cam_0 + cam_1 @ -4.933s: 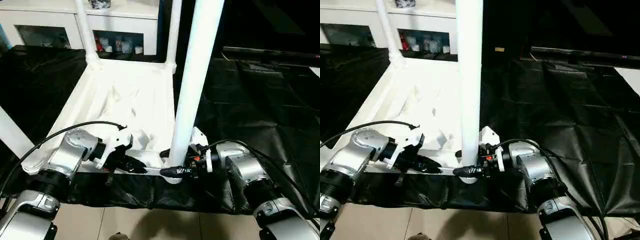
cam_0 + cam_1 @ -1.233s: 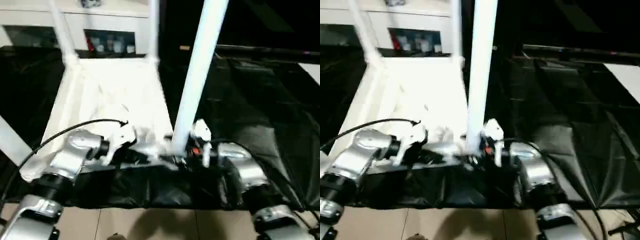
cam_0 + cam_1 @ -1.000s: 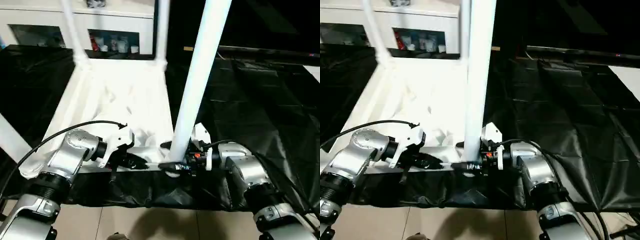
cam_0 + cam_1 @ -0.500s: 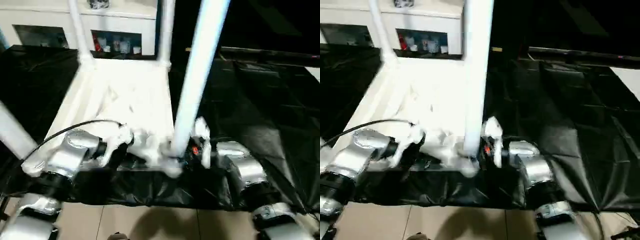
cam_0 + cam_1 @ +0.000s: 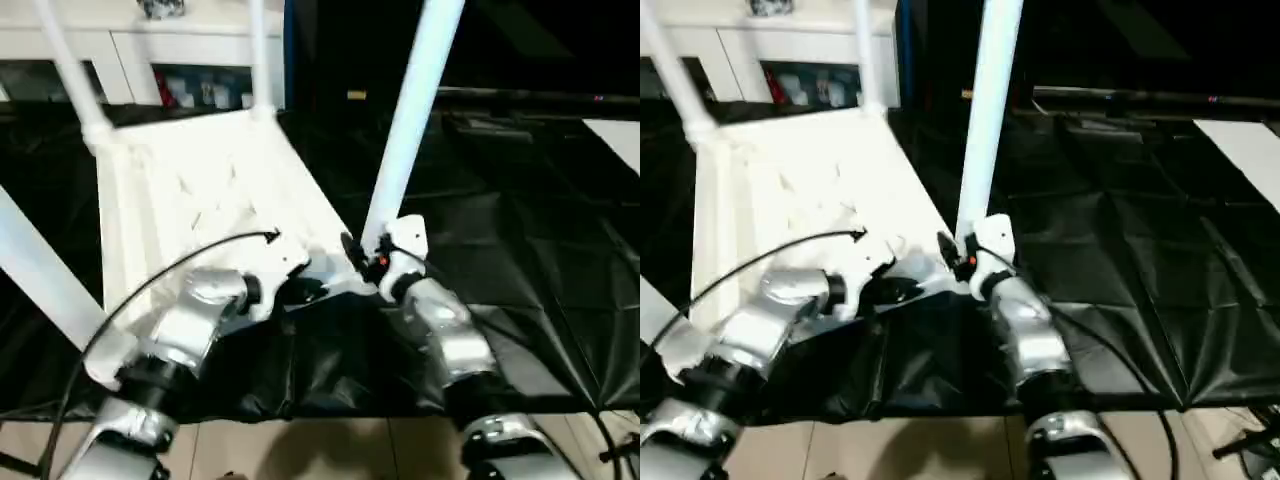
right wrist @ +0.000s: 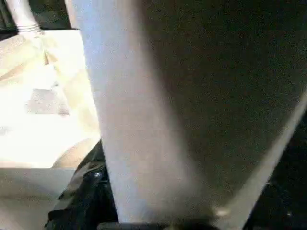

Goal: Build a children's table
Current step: Rotate leg to tighten

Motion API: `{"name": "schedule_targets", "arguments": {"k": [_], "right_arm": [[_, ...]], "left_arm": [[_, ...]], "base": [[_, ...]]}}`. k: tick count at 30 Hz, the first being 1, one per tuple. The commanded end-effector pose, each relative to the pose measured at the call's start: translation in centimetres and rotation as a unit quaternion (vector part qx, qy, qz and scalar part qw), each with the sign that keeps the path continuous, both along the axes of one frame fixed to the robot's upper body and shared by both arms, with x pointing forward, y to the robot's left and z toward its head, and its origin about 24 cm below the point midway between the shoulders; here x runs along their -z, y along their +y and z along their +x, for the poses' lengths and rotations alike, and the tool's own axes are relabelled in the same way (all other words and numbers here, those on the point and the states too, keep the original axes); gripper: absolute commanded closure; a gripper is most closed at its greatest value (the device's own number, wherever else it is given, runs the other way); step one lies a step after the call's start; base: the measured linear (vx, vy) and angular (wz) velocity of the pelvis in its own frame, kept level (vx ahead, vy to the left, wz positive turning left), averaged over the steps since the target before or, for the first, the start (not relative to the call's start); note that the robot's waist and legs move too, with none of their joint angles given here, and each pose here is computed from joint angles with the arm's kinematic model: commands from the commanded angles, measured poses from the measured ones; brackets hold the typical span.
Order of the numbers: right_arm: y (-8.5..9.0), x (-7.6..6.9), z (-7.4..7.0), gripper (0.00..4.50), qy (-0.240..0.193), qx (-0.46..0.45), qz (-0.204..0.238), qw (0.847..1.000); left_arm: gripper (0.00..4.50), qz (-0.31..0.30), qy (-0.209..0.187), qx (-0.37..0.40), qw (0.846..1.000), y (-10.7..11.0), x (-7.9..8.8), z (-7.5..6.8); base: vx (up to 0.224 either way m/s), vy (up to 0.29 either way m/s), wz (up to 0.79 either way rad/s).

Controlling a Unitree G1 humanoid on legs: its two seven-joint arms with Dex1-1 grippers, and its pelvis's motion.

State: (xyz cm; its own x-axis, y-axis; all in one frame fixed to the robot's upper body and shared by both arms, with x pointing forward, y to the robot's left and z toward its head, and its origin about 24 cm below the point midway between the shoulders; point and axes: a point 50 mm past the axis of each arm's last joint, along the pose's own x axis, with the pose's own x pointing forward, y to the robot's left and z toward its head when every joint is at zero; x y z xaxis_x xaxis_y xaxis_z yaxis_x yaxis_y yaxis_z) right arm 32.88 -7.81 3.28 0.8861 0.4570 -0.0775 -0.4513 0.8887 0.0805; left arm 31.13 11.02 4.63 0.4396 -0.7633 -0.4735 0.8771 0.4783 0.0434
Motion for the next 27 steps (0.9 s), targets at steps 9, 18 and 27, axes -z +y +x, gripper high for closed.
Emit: {"name": "schedule_targets", "arguments": {"k": [9, 18, 27], "right_arm": [[1.3, 0.0, -1.0, 1.0, 0.0, -0.099, -0.007, 0.995], [-0.5, -0.8, -3.7, 1.0, 0.025, -0.189, 0.009, 0.982], [-1.1, -0.8, -4.6, 1.0, 0.043, -0.256, -0.021, 0.965]], "left_arm": [[4.5, -0.044, -0.032, 0.03, 0.998, -0.1, -0.8, -0.6], [4.5, -0.103, -0.061, -0.034, 0.992, 2.6, -1.8, -0.9], [4.5, -0.04, -0.033, 0.03, 0.998, 3.4, -0.9, -1.8]], "base": [[0.0, 0.0, 0.0], [0.0, 0.0, 0.0], [0.0, 0.0, 0.0]]}}
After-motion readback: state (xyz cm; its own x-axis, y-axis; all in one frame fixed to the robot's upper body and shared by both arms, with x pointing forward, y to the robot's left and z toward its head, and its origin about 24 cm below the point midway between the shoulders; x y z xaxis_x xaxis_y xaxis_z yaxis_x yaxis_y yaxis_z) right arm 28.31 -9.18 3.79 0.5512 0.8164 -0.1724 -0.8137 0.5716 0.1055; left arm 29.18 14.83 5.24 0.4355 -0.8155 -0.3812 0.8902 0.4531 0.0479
